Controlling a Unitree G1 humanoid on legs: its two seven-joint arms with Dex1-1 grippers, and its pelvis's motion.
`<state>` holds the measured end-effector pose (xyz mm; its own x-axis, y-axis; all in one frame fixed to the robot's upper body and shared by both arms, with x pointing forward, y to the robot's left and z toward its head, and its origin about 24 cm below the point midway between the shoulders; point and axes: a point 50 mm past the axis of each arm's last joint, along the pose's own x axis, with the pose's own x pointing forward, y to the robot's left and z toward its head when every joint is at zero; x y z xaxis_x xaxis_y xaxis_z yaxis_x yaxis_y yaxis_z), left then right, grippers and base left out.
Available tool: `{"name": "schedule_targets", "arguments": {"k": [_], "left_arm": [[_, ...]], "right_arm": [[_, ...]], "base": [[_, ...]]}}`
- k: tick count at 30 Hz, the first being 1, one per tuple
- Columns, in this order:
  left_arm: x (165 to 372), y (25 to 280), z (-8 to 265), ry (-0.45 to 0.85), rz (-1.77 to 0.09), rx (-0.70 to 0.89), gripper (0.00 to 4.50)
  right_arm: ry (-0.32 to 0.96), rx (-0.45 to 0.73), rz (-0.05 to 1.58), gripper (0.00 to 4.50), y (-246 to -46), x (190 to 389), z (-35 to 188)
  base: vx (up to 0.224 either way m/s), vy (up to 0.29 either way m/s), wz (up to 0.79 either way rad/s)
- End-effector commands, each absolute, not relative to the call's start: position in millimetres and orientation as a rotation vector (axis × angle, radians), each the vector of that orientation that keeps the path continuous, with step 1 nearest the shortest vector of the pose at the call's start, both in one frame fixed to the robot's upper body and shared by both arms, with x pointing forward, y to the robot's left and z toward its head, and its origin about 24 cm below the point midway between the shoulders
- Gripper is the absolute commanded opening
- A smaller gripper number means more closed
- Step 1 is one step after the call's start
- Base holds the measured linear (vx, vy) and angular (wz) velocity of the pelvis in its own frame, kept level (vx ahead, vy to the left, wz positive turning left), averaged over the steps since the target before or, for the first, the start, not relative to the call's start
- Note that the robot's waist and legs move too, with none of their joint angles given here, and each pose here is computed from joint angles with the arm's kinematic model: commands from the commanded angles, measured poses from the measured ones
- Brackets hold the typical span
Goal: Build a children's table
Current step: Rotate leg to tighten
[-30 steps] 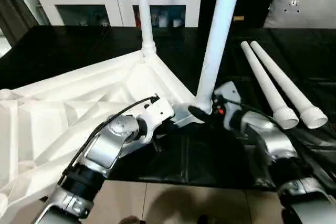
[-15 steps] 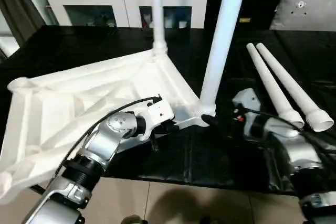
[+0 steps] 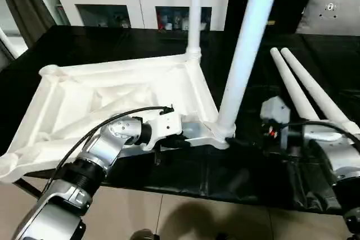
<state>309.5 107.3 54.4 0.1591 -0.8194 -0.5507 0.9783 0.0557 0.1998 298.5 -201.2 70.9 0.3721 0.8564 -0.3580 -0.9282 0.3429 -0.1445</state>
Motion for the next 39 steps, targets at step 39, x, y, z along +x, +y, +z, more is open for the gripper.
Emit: {"name": "schedule_targets", "arguments": {"k": [39], "left_arm": [[328, 82, 79, 0.23, -1.159, 0.384, 0.0]], "right_arm": [[0.301, -0.012, 0.891, 2.69, -157.2, 314.6, 48]], "base": [[0.0, 0.0, 0.0]]}}
